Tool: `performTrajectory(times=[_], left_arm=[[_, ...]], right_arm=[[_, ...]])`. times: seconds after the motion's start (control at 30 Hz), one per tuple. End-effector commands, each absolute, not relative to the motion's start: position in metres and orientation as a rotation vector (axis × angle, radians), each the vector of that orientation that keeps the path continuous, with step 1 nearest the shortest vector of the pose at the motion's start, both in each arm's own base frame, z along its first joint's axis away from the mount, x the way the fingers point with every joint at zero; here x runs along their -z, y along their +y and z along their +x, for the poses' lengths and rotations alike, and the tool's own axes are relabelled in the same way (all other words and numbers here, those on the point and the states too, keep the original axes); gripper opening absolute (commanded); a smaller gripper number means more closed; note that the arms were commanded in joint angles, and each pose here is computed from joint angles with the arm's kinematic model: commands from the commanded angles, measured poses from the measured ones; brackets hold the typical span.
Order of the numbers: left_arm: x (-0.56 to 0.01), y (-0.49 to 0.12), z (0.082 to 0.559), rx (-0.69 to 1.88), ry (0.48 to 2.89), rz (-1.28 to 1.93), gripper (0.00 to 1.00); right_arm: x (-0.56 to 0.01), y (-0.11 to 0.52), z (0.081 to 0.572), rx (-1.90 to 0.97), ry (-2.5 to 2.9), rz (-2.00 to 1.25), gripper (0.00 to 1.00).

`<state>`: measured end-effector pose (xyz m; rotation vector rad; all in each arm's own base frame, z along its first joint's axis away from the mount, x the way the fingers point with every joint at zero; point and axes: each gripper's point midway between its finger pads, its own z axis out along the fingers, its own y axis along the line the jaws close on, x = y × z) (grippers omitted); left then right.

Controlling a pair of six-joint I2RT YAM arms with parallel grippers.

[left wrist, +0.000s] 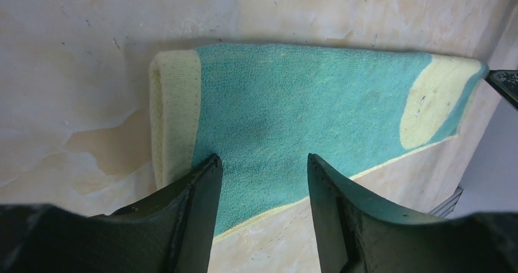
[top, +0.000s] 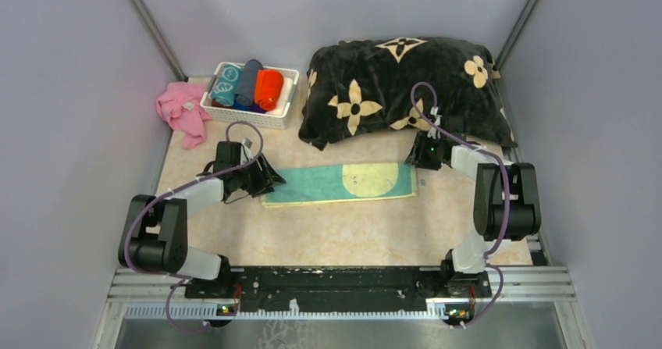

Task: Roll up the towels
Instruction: Fold the towel at the center of the board.

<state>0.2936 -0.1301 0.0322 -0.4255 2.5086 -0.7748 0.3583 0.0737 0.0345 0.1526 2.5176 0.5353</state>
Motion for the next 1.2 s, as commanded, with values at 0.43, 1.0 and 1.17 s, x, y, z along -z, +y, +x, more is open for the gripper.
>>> performTrajectory(times=[0.43,1.0,1.17], left_arm=[[-0.080,-0.115,0.295,0.642,2.420,-0.342,0.69],[-0.040,-0.093,0.302,0.450,2.504,-0.424,0.69],[-0.045,-0.096,0.300,0.474,2.498,-0.407,0.69]], right_arm=[[-0.065,0.058,0.336,-0.257,2.607,0.017,0.45],[0.001,0.061,0.306,-0.097,2.895,-0.092,0.34],[-0.005,0.035,0.309,0.121,2.887,-0.082,0.00]])
